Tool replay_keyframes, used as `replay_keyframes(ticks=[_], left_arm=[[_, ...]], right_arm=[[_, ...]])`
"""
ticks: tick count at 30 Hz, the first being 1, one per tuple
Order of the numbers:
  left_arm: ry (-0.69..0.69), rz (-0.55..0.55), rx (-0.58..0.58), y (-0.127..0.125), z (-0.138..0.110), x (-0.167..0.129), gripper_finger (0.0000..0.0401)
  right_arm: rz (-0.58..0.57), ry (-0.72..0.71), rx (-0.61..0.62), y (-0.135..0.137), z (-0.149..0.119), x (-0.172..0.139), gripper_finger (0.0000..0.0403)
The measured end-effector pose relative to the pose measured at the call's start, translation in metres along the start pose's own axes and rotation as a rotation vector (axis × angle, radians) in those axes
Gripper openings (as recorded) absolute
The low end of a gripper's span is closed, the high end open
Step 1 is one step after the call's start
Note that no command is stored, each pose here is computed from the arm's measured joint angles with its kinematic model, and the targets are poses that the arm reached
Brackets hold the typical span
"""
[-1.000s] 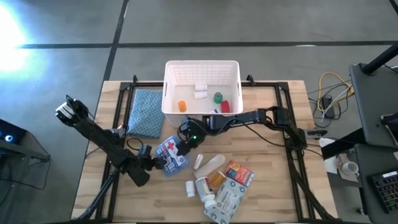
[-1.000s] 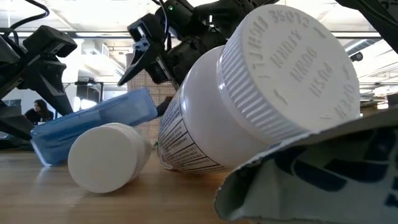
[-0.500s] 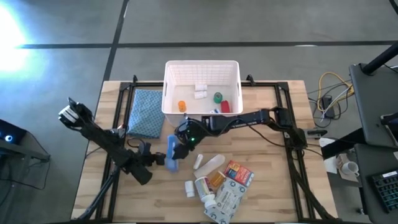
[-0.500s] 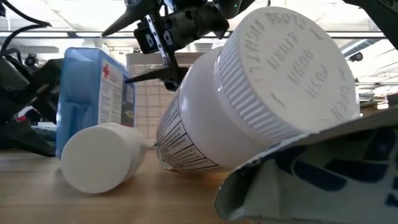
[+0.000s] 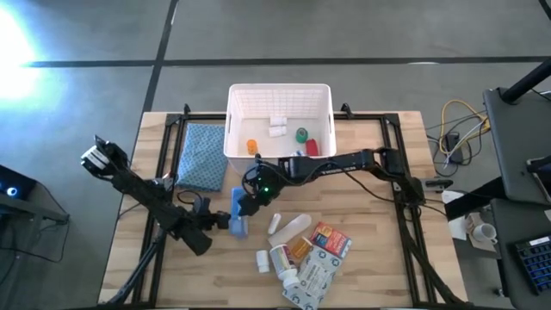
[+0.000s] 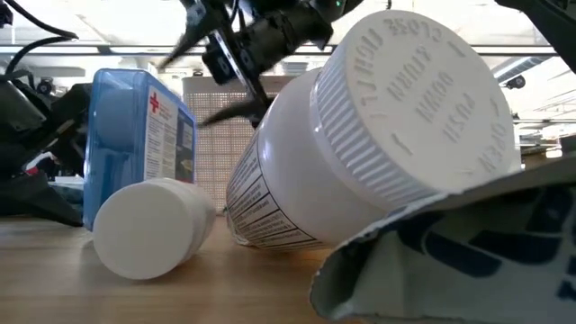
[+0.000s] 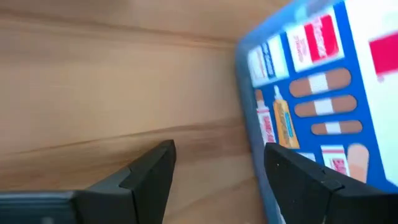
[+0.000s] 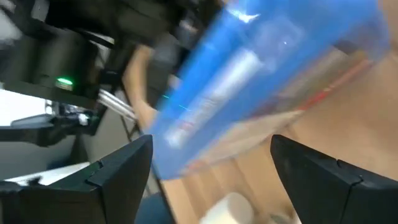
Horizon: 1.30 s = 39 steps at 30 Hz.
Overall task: Pick & place medical supplies in basket/bin
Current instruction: Put the blue first aid kit into the white bin
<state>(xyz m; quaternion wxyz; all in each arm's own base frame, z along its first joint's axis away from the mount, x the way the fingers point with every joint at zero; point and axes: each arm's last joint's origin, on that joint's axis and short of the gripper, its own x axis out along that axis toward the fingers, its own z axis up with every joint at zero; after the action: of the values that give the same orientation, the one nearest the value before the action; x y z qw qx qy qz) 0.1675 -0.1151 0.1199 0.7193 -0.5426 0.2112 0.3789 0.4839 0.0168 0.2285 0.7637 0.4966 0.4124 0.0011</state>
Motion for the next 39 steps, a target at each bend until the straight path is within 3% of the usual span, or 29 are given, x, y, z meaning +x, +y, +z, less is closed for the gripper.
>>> replay_keyframes(ticks=[3, 6, 11, 17, 24, 29, 39], left_arm=[[0.007, -0.05, 0.03, -0.014, -0.002, -0.006, 0.0229], [-0.006, -0.108, 0.093, -0.028, -0.002, -0.014, 0.0229], [-0.014, -0.124, 0.195, -0.035, -0.002, -0.018, 0.0229], [-0.02, -0.127, 0.246, -0.035, -0.003, -0.018, 0.0229], [-0.024, -0.166, 0.478, -0.05, -0.007, -0.027, 0.0229], [-0.054, -0.189, 0.586, -0.058, -0.007, -0.031, 0.0229], [-0.106, -0.192, 0.588, -0.057, -0.006, -0.03, 0.0229]], right_arm=[[-0.056, -0.039, -0.011, 0.009, 0.003, -0.008, 0.0315], [-0.193, -0.076, -0.074, 0.016, 0.006, -0.021, 0.0315], [-0.355, -0.073, -0.07, 0.018, 0.009, -0.043, 0.0315], [-0.343, -0.086, 0.01, 0.019, 0.008, -0.041, 0.0315], [-0.336, -0.133, 0.014, 0.035, -0.009, -0.031, 0.0312], [-0.355, -0.146, 0.052, 0.027, -0.01, -0.026, 0.0311], [-0.24, -0.143, 0.071, 0.024, -0.014, -0.009, 0.0311]])
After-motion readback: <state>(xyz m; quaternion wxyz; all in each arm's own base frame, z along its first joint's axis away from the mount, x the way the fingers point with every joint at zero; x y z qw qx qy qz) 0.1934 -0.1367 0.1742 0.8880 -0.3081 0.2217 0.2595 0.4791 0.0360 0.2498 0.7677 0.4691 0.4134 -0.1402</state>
